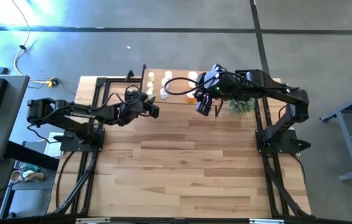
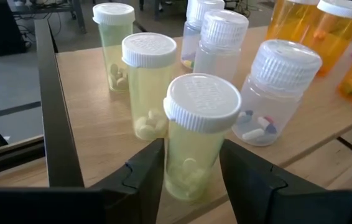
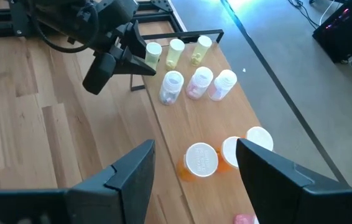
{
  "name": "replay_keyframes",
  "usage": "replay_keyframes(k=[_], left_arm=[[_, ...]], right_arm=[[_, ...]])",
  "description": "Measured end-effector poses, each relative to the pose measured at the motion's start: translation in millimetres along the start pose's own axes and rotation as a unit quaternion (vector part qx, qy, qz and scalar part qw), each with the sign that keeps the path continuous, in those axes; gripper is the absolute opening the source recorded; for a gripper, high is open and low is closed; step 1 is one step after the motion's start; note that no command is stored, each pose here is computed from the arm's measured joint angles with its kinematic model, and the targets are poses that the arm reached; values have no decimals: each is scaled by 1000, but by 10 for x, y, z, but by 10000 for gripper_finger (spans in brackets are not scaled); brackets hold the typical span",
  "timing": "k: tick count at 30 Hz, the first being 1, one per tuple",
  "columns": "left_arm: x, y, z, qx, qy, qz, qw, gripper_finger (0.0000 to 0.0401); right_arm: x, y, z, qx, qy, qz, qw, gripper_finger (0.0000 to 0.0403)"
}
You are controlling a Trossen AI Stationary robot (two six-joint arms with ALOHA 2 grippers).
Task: Pick and place medicine bottles onto shelf by color
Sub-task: Put the yellow pill bottle aligned with the other yellow pill bottle on the shelf
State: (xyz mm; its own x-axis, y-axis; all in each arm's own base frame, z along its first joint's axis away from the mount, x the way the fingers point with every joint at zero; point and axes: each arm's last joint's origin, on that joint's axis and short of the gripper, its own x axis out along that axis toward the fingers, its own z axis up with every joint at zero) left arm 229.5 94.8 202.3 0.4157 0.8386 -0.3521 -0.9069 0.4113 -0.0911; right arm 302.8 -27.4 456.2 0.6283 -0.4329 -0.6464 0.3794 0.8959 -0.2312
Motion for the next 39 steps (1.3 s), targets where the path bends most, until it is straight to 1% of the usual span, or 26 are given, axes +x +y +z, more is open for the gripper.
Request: replay_keyframes(k=[13,20,28,39], left_arm=[[-52,-55,-21,-6,-2,-10,1000,132],[-84,-86,-39,-4,0,-17,1000,131],[-126,-95,-100,9,11,-1,1000,131],[-203,-156,-126,18,0,0,1000,131]], right_arm=[[0,0,-11,-8,5,0,1000,216],[0,-1,-25,-11,12,0,1000,216],[-1,19,-26,-5,15,35,999,216],[-1,22,-27,-5,15,38,999,216]])
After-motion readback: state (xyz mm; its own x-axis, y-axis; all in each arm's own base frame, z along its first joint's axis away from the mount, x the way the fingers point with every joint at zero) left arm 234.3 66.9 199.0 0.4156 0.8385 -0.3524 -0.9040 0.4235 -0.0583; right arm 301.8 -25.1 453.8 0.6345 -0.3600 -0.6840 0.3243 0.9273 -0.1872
